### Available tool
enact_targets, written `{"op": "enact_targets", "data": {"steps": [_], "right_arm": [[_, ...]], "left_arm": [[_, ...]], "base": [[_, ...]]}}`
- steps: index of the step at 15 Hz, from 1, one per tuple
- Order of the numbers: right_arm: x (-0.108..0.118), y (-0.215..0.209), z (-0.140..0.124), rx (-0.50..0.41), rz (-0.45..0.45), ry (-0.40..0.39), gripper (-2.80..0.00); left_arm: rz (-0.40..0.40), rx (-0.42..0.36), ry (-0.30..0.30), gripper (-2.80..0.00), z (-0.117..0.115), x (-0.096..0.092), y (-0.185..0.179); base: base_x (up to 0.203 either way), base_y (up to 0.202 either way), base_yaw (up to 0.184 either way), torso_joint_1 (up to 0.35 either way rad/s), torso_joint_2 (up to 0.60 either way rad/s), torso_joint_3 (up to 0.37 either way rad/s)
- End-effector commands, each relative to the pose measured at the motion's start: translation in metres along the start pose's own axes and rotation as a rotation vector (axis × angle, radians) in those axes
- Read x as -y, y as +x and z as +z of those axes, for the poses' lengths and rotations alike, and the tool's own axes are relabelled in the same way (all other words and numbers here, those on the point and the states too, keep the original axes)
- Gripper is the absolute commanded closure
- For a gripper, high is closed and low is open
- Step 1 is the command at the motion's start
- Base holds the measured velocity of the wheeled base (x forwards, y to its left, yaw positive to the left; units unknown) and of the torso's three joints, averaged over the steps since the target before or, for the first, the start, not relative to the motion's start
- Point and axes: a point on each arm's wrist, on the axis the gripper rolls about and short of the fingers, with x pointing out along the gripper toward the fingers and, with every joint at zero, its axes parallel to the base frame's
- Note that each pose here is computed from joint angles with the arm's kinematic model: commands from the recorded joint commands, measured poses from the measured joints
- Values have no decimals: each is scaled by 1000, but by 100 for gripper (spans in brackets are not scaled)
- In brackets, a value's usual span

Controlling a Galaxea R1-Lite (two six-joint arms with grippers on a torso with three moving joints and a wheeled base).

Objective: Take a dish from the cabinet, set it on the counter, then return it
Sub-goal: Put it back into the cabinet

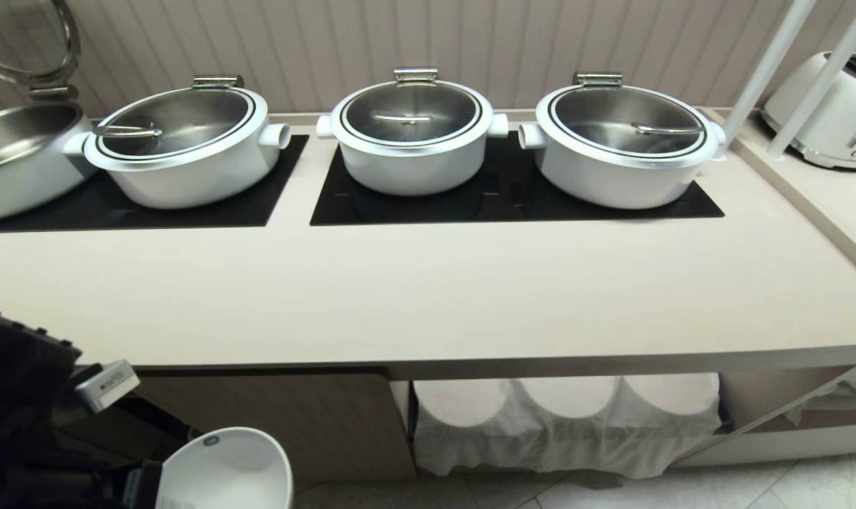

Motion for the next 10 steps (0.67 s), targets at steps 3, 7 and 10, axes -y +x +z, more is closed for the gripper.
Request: {"op": "enact_targets", "data": {"steps": [3,7,10], "right_arm": [[0,0,0,1,0,0,0],[0,0,0,1,1,0,0],[0,0,0,1,1,0,0]], "left_arm": [[-48,22,52,0,-34,-14,-13],[-41,6,37,0,-55,-28,-19],[-34,-2,-1,0,-65,-35,-18]], "base": [[0,0,0,0,0,0],[0,0,0,0,0,0],[0,0,0,0,0,0]]}}
